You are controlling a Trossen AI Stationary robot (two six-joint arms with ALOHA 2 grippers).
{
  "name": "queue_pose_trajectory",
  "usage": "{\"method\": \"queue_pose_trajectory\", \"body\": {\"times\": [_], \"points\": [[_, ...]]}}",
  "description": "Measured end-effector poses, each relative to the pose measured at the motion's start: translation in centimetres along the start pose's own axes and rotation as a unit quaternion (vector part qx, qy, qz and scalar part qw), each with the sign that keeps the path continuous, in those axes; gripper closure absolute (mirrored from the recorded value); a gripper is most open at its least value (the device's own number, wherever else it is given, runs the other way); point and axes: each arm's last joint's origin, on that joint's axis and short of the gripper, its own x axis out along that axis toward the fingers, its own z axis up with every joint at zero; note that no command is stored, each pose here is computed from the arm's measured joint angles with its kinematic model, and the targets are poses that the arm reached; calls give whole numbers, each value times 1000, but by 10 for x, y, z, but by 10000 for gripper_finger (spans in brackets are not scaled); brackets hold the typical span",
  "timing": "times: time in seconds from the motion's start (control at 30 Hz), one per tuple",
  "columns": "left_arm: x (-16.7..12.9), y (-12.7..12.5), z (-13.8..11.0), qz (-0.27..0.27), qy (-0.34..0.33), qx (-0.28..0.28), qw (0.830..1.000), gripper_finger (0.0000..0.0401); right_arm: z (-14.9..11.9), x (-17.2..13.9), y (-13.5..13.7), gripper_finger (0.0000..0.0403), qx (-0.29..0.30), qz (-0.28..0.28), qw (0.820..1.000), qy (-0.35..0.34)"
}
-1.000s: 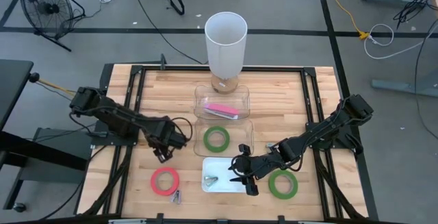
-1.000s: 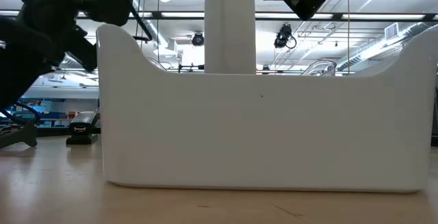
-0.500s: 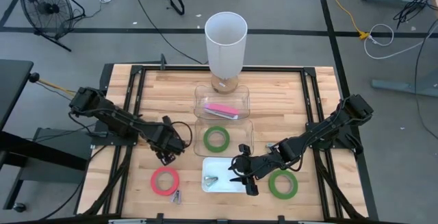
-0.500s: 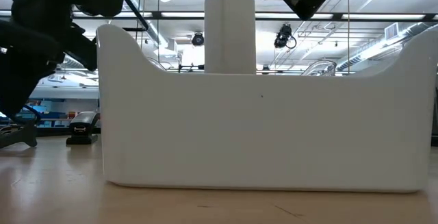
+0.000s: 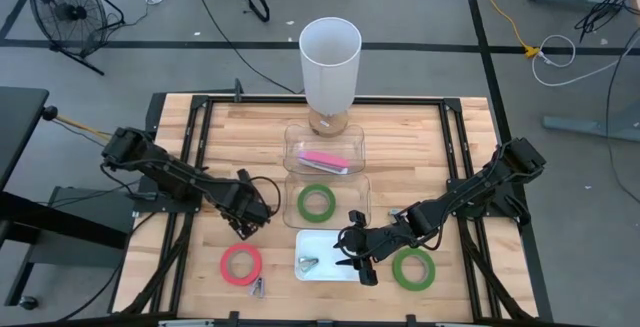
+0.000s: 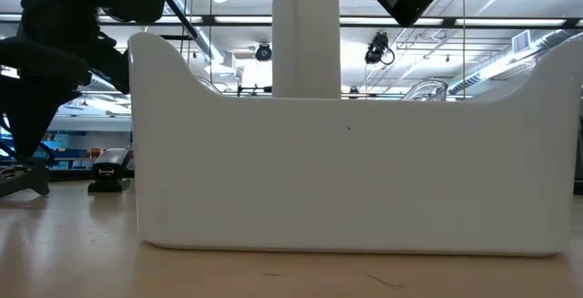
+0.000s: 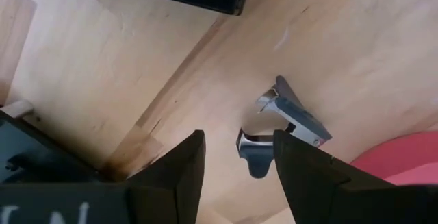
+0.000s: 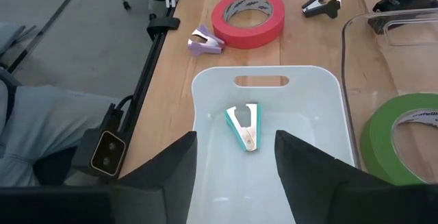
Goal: Pick and place Stapler, Stapler remover, tape
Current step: Put the black staple remover into the white bin
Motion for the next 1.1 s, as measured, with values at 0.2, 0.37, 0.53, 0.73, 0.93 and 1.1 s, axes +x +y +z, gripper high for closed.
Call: {"method": "queue_pose_trajectory", "body": {"times": [0.2,0.37,0.53,0.73,0.93,1.1], "points": [[13,-7,0,22,17,10,1000,224,0,0,0,207,0,0,1000,0],[21,-12,0,42,20,25,999,224,0,0,0,207,0,0,1000,0],[26,-18,3,28,11,27,999,227,0,0,0,207,0,0,1000,0],[27,-18,3,28,20,29,999,281,0,0,0,207,0,1,1000,0],[27,-18,3,27,24,33,999,390,0,0,0,207,0,0,1000,0],[27,-18,2,27,26,36,999,397,0,0,0,207,0,0,1000,0]]}}
